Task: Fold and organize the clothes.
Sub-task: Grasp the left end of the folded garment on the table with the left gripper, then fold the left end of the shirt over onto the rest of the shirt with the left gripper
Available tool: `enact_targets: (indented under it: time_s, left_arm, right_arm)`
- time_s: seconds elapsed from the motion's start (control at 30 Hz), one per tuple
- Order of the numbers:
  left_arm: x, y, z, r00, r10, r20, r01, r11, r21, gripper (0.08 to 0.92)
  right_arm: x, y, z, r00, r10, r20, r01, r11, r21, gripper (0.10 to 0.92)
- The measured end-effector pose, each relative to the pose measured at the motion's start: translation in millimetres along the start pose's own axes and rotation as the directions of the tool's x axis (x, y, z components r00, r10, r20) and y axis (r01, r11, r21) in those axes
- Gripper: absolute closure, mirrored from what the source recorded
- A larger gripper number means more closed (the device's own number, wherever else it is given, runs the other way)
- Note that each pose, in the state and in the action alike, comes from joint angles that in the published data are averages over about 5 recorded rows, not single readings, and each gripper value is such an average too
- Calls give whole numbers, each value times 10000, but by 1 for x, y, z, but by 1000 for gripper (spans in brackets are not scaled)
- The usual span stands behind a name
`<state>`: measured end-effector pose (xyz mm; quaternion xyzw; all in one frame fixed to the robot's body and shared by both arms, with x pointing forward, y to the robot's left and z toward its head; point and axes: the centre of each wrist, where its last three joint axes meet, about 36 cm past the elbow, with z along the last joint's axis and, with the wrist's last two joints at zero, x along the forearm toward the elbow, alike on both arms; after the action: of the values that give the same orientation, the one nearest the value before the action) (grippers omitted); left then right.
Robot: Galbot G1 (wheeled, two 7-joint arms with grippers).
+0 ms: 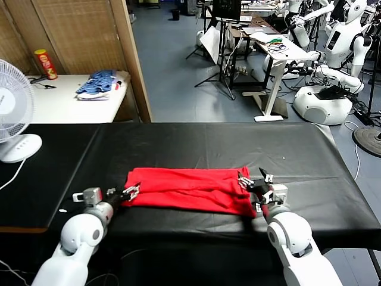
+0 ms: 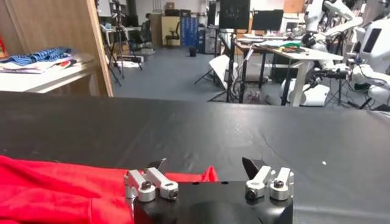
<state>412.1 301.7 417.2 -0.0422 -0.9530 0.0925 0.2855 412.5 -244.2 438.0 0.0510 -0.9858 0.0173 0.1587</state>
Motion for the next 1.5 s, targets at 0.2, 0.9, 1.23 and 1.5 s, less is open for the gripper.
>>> enact_targets:
  time_s: [0.2, 0.9, 1.23, 1.5]
  left_arm:
    - [-4, -1, -2, 9996, 200, -223, -191, 9990, 406, 740]
    - [38, 52, -62, 9262, -2630, 2702, 3762, 6907, -6175, 841]
    - [41, -40, -50, 9939, -161, 1096, 477, 9549, -2929, 841]
    - [28, -92, -36, 9844, 1604, 726, -1544, 9846, -821, 841]
  right_arm:
    - [3, 1, -4, 9999, 2, 128, -2, 10000, -33, 224]
    - [23, 7, -3, 9995, 188, 273, -179, 9994, -309, 224]
    - [31, 4, 5, 9992, 393, 101, -390, 9990, -230, 224]
    - [31, 11, 7, 9994, 337, 52, -335, 9990, -279, 224]
